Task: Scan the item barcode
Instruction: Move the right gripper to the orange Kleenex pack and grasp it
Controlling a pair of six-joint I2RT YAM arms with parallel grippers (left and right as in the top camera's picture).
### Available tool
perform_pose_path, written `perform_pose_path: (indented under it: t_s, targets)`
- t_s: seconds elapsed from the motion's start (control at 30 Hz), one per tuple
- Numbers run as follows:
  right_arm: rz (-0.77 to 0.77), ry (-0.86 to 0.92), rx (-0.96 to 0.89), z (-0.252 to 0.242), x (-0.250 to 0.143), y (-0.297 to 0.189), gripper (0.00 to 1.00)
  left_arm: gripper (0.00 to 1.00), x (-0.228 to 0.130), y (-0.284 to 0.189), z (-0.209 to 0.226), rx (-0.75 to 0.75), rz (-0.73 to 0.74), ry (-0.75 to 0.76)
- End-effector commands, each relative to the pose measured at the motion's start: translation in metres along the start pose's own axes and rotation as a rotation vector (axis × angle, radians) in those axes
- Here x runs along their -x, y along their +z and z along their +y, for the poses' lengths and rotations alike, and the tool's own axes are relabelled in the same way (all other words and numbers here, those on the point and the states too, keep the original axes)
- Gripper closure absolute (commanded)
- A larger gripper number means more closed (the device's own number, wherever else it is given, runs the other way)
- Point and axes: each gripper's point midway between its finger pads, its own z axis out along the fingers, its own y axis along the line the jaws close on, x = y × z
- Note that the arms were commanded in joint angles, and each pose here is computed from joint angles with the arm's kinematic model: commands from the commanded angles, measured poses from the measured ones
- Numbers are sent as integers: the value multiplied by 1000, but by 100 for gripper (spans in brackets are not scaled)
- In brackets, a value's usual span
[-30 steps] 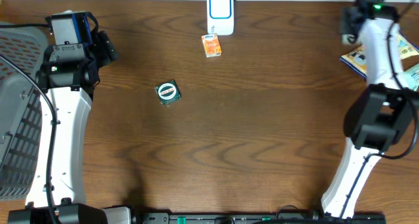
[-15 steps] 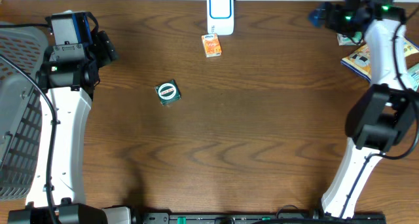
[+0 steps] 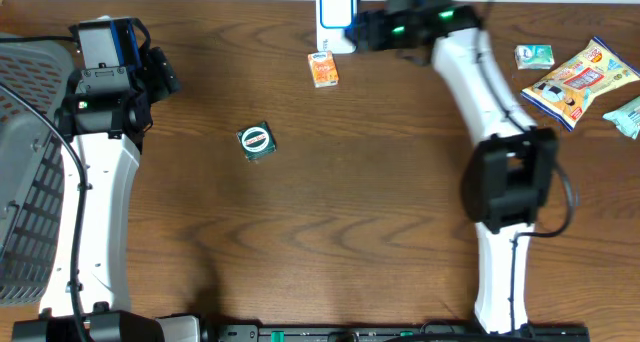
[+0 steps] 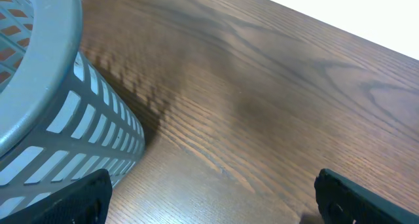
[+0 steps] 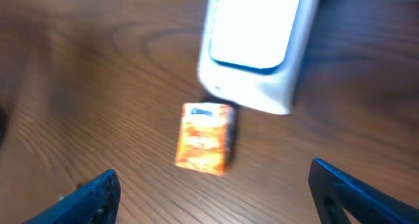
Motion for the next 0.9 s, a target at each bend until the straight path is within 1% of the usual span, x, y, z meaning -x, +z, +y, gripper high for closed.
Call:
perform_pose_path:
  t_s: [0.0,0.07,0.2,0.37,0.57,0.63,0.7,0.77,0.87]
  targets:
    - [53,16,-88,-5,-25,40,15,2,2,1,3,13,-1,10]
    - [82,-2,-76,7,-39,58,17,2,2,1,3,13,-1,11]
    - [118,-16,-112,7,-57,77,24,2,2,1,3,12,-2,10]
    - [134,-18,-133,1,-68,92,25,2,2,1,3,13,-1,10]
    - [140,-15,-128,-7,-78,109,37,2,2,1,3,13,-1,11]
    - [140,-11,-113,-6,-80,114,39,2,2,1,3,12,-2,10]
    - [148,-5,-82,-3,-84,119,48,2,2,1,3,12,-2,10]
    - [154,2,-68,-1,-86,120,62,2,2,1,3,12,-2,10]
    - [162,7,-61,0,-87,119,97,2,2,1,3,12,-2,10]
